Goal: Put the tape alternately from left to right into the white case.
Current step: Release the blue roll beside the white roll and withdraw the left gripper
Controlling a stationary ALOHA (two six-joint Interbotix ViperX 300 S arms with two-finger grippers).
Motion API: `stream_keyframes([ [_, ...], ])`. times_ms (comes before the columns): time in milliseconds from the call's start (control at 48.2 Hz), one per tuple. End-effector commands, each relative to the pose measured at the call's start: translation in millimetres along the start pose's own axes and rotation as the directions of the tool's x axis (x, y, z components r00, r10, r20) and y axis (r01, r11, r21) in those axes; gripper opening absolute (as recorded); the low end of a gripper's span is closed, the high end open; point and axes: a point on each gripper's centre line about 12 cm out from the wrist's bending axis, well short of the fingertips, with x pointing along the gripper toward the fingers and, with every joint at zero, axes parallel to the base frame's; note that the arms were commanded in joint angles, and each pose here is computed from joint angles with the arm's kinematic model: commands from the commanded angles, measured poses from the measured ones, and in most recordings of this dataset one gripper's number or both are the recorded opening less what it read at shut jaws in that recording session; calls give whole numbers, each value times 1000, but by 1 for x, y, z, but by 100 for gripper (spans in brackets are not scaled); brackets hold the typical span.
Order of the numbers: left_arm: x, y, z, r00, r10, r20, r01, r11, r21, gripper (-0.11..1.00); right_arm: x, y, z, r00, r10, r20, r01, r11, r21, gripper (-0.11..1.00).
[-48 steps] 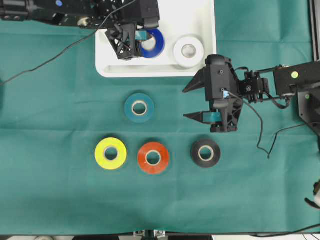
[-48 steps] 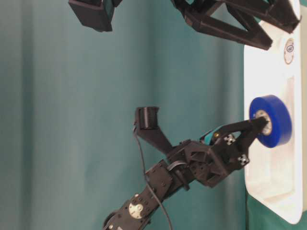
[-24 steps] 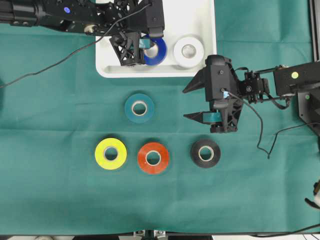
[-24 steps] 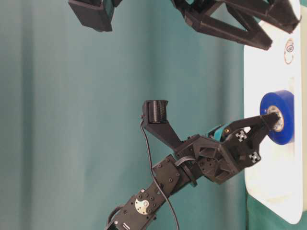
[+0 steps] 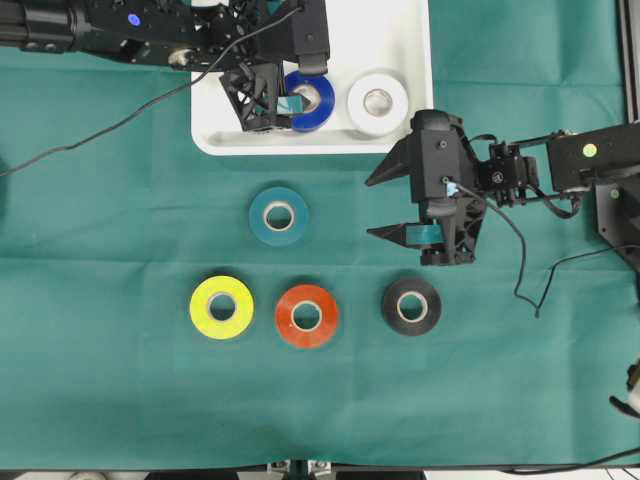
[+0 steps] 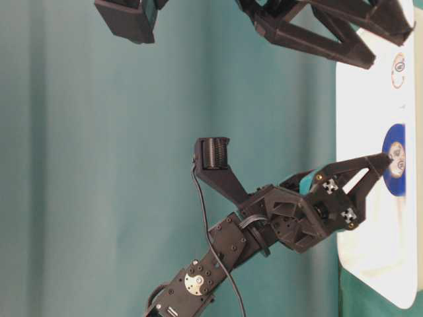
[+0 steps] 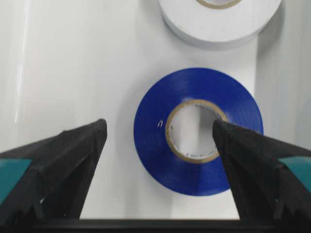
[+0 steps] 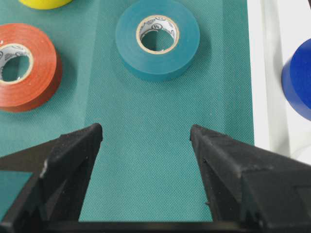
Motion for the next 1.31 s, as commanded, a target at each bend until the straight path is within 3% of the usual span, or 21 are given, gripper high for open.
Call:
stream_keyframes([
  [0, -19, 2, 18, 998, 12, 60, -12, 1000, 5, 68, -2, 2, 7, 1000, 7, 27, -7, 1000, -3, 80],
  [519, -80, -26, 7, 995, -25, 98, 21, 999, 45, 68, -2, 2, 7, 1000, 7, 27, -7, 1000, -1, 80],
  [934, -107, -48, -11, 994, -69, 80, 63, 995, 72, 68, -2, 2, 7, 1000, 7, 27, -7, 1000, 1, 80],
  [1141, -114, -65, -22, 993, -103, 64, 100, 994, 48, 68, -2, 2, 7, 1000, 7, 27, -7, 1000, 1, 80],
  [1287, -115, -82, -33, 990, -135, 42, 135, 991, 4, 68, -2, 2, 7, 1000, 6, 25, -6, 1000, 1, 80],
])
